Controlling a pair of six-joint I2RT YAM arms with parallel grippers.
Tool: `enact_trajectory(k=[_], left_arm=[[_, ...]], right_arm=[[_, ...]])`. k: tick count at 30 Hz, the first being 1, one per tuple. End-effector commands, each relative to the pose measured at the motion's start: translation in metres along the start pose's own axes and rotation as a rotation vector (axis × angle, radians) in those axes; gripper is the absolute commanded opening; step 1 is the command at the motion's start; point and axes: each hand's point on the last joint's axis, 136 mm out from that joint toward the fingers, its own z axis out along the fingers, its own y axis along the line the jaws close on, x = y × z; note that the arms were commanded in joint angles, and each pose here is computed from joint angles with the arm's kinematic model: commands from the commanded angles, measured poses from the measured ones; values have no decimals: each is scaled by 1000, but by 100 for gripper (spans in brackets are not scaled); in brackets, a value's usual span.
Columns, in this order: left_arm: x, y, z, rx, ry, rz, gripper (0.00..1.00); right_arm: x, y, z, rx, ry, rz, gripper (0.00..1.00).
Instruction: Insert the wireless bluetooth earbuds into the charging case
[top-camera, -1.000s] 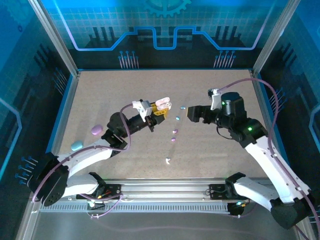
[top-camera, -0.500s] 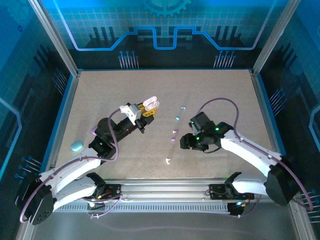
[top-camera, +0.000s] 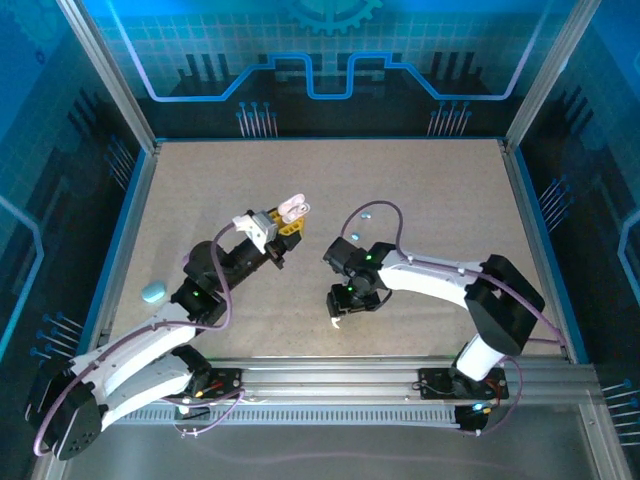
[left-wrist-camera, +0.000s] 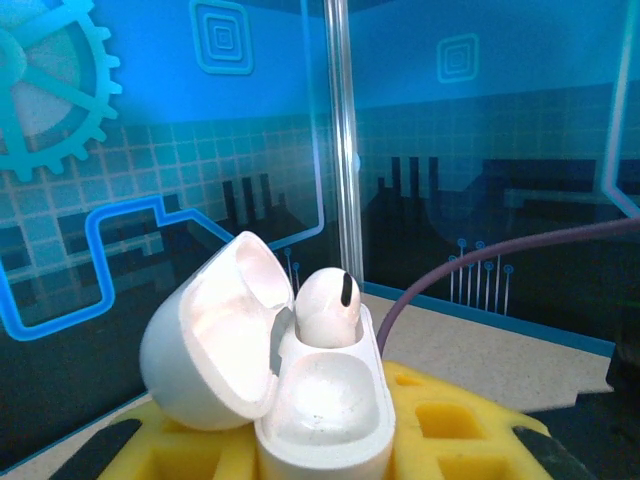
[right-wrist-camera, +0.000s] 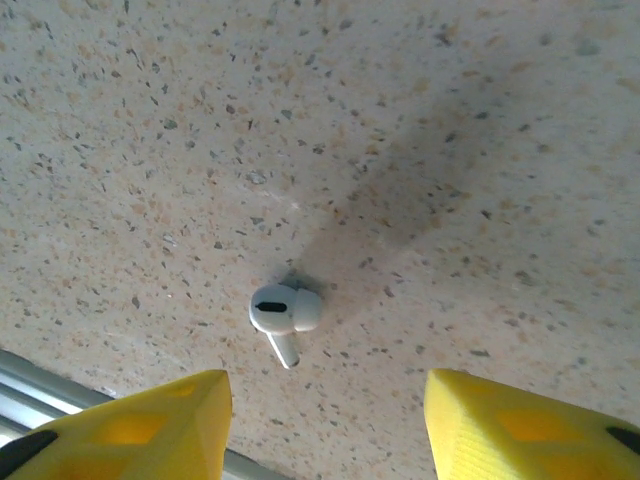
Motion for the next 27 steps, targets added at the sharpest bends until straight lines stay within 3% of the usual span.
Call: enact_trajectory(k=[1,27], left_arm=[[-9,11,-6,-65,-27,41,23],[-13,19,-9,-109,-20,72,23]], right_arm=[[4,5,6,24,39,-27,53],[9,13,36,110,176,-93,42]])
